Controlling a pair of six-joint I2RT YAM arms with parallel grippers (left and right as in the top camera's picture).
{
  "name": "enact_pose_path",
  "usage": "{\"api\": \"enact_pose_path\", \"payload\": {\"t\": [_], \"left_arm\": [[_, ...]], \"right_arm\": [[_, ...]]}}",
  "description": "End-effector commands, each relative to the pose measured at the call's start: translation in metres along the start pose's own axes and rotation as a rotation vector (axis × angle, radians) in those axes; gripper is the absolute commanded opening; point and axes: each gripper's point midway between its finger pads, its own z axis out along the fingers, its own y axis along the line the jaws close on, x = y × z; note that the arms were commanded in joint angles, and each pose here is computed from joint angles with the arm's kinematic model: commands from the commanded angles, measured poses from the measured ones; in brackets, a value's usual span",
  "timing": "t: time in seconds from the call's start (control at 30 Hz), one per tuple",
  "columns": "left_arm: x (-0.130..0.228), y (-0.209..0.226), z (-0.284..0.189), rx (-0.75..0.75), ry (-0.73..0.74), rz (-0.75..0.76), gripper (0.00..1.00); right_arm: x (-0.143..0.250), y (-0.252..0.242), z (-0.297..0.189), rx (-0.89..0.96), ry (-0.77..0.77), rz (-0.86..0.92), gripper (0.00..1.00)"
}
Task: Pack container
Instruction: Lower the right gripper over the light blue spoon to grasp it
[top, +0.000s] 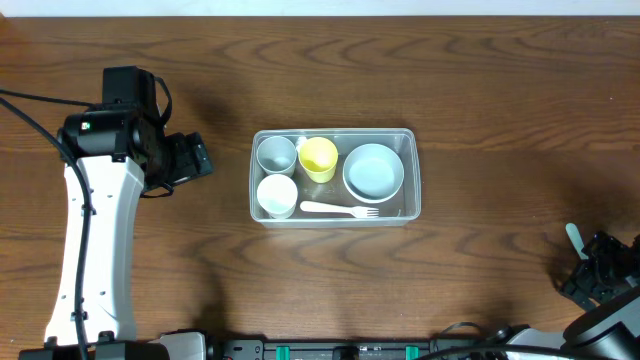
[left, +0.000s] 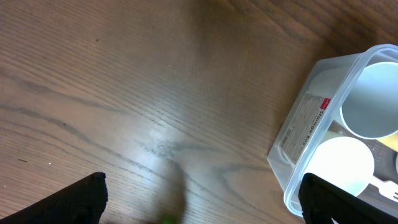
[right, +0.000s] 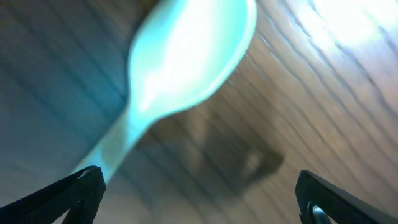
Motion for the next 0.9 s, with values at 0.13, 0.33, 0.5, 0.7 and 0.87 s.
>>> {"api": "enact_pose_path", "payload": {"t": [0.13,0.33,0.5,0.7,0.87], "left_arm": [[0.002,0.003,0.003,-0.010,0.012,-0.010,0.98],[0.002,0.003,0.003,-0.010,0.012,-0.010,0.98],[0.003,0.003,0.003,-0.012,0.016,-0.010,0.98],[0.004,0.004,0.003,-0.012,0.019,-0.010,0.98],[0.005,0.004,0.003,-0.014,0.023,-0.010,0.98]], "right_arm": [[-0.028,0.001,-0.004,0.016,-0.137,-0.034,0.99],[-0.033,-0.008,-0.005,0.054,-0.166,0.017,0.99],[-0.032,-0.008,-0.005,0.042,-0.139,0.062,0.99],[-0.036,-0.008,-0.005,0.037,-0.145,0.077,0.99],[-0.040,-0.003,-0.006,0.016,-0.151,0.083,0.95]]}}
